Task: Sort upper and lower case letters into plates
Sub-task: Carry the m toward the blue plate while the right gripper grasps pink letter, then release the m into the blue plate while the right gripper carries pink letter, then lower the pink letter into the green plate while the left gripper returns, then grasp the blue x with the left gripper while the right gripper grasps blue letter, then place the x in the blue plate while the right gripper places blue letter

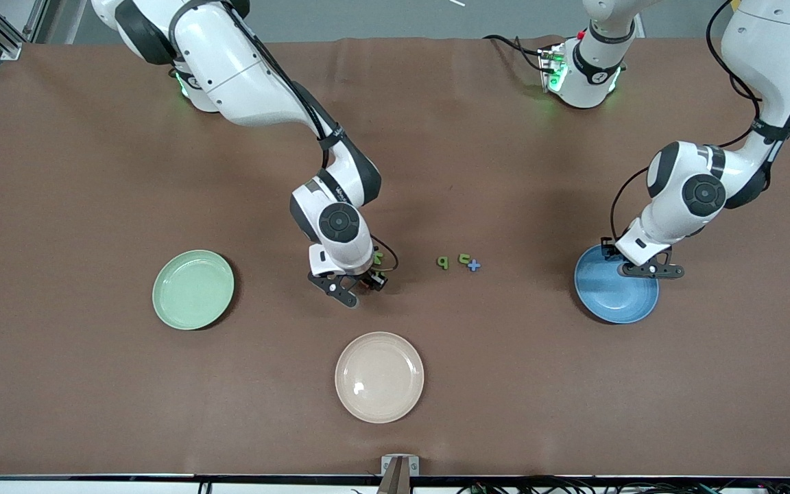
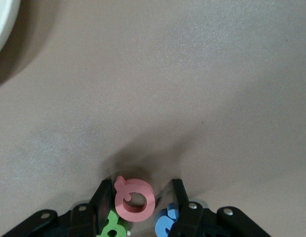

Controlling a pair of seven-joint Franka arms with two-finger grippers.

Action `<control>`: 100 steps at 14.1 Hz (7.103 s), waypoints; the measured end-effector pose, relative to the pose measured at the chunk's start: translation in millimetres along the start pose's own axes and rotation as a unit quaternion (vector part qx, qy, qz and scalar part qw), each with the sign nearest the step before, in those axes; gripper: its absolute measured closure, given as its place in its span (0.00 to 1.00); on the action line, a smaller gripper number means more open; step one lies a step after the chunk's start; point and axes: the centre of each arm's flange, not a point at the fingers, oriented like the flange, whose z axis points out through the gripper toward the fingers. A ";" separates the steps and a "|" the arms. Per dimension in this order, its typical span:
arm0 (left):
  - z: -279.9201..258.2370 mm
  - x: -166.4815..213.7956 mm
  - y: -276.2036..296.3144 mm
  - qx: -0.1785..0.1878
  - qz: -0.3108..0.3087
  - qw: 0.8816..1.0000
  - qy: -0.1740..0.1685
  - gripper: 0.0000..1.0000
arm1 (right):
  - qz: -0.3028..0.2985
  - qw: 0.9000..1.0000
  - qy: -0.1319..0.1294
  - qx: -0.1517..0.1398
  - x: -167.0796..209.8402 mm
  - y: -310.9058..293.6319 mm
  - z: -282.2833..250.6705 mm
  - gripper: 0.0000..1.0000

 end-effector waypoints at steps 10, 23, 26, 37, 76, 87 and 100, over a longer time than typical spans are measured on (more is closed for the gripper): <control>7.7 0.3 -2.4 0.003 0.010 1.000 -0.003 0.60 | 0.008 1.000 0.003 -0.011 18.0 4.4 -9.2 0.65; -51.0 32.3 15.2 0.026 0.026 0.999 0.018 0.07 | -0.075 0.997 -0.007 -0.024 177.5 133.8 -101.4 0.65; -106.8 44.7 75.6 0.030 0.042 0.999 -0.009 0.00 | -0.091 0.996 -0.006 -0.021 191.6 159.3 -97.9 0.65; -120.9 54.7 274.2 -0.040 -0.315 0.948 -0.033 0.00 | -0.128 0.992 0.004 -0.012 243.3 262.2 -48.1 0.65; 4.8 47.8 330.7 -0.035 -0.408 0.912 -0.018 0.68 | 0.036 0.999 -0.016 -0.003 78.5 118.1 -98.1 0.00; -73.2 76.9 281.7 -0.029 -0.398 0.917 0.023 0.73 | 0.129 0.991 -0.017 0.003 16.6 47.0 -33.8 0.00; -55.2 56.9 19.0 0.014 -0.170 0.985 -0.030 0.73 | 0.139 0.990 -0.001 -0.010 -17.8 35.3 1.1 0.04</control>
